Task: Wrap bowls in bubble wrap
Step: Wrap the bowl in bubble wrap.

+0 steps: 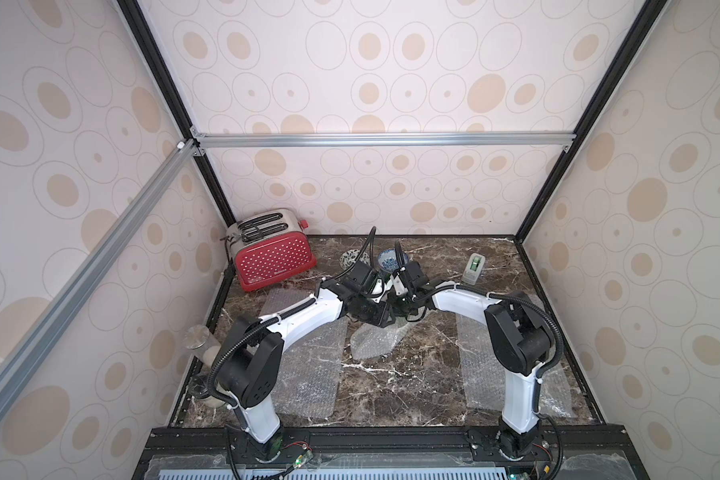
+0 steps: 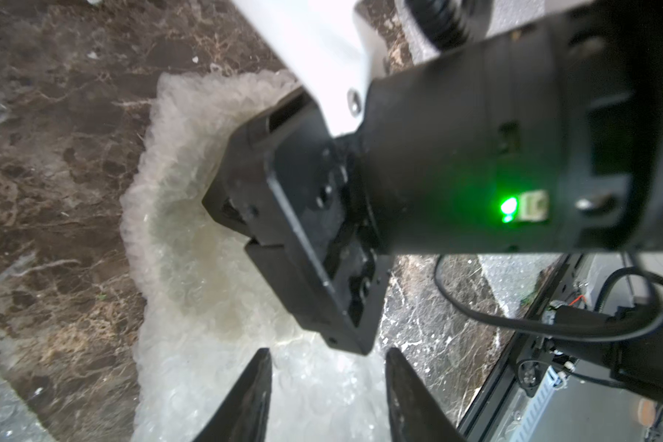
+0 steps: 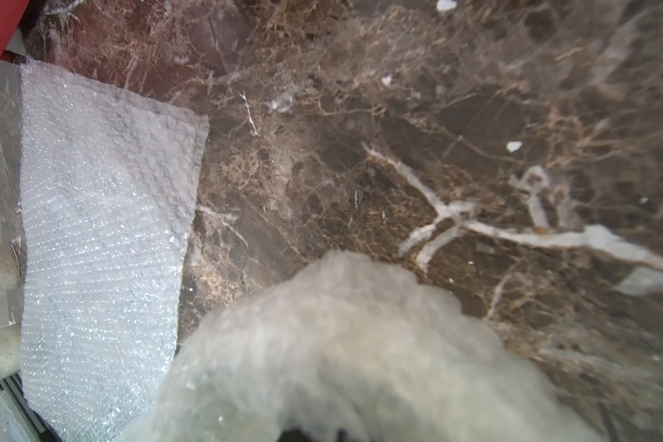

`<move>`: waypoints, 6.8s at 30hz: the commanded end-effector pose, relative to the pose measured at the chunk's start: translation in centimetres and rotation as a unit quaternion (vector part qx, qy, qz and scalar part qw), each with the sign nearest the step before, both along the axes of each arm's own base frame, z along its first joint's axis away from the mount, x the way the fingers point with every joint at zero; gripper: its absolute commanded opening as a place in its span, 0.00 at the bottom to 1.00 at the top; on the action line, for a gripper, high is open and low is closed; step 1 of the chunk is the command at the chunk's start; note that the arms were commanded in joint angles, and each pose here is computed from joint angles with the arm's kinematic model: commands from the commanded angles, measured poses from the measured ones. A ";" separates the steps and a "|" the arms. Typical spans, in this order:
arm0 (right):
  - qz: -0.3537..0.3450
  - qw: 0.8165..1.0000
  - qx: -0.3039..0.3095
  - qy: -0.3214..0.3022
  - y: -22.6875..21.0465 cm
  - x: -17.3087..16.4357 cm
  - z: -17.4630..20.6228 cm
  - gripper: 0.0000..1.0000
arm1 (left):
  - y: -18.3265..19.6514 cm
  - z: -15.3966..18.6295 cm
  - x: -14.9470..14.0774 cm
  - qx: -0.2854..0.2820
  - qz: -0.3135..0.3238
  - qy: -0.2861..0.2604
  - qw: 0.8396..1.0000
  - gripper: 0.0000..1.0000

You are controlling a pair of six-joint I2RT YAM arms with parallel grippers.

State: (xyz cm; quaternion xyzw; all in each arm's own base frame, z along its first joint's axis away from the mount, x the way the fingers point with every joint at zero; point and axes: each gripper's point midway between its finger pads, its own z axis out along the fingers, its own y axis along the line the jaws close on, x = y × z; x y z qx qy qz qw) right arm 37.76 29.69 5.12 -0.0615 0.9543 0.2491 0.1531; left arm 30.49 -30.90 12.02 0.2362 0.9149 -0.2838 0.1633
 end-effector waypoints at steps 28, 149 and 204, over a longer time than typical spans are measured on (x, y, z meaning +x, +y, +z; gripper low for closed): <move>-0.047 0.998 0.043 0.008 -1.1 1.6 -0.5 0.09 | 8.9 -4.6 -2.2 0.105 0.102 0.023 0.989 0.00; -0.063 0.990 -0.123 -0.008 -7.5 -1.3 1.7 0.09 | 1.5 -0.9 4.6 0.025 0.068 -0.056 0.996 0.68; -0.158 0.985 -0.061 0.033 -12.9 -0.2 2.0 0.08 | 7.7 2.7 -10.8 -0.285 0.135 -0.051 0.948 0.68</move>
